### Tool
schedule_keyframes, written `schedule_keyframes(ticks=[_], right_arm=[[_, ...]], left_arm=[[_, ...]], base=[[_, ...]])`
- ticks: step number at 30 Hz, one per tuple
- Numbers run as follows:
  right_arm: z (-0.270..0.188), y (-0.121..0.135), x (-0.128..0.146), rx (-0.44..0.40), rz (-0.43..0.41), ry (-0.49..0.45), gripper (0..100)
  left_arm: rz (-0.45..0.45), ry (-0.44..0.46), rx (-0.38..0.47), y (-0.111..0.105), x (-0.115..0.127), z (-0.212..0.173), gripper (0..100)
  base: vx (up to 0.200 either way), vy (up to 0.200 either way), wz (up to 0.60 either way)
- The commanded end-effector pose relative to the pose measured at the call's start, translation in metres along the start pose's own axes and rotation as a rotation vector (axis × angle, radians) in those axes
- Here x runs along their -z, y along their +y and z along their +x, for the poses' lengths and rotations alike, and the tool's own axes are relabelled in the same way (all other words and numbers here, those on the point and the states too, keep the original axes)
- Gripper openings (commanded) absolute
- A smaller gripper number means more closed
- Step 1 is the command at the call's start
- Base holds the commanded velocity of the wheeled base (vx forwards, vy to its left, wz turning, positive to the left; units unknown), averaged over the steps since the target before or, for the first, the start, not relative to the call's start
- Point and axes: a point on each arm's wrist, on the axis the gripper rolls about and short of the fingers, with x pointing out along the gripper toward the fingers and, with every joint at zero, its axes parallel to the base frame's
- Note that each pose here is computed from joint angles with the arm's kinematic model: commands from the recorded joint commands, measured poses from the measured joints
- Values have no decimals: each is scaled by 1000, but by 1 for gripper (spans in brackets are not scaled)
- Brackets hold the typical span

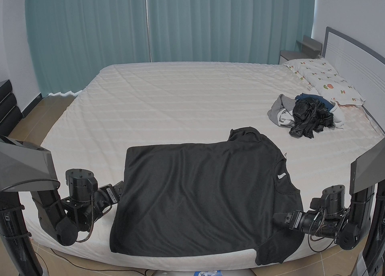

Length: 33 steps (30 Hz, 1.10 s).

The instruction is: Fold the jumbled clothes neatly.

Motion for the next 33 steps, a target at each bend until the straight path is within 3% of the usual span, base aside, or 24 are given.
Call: schedule_keyframes(ticks=[1, 5, 14, 17, 25, 33], right_arm=[[-1, 0, 1, 0, 2, 4, 100], [0, 0, 1, 2, 14, 4, 100], [2, -1, 2, 4, 35, 10, 100], [4, -3, 4, 14, 36, 22, 100], [9, -6, 6, 15, 38, 10, 100], [12, -8, 10, 21, 36, 32, 100]], left_arm=[[-20, -44, 4, -12, -21, 21, 100], [-48, -81, 1, -18, -43, 45, 100], [-57, -66, -33, -33, -57, 136, 100], [-67, -56, -9, -38, -61, 160, 100], [-77, -68, 26, -40, -43, 216, 100], [-91, -98, 34, -39, -49, 236, 100]], base=[[0, 0, 0], [0, 0, 0], [0, 0, 0], [0, 0, 0], [0, 0, 0], [0, 0, 0]])
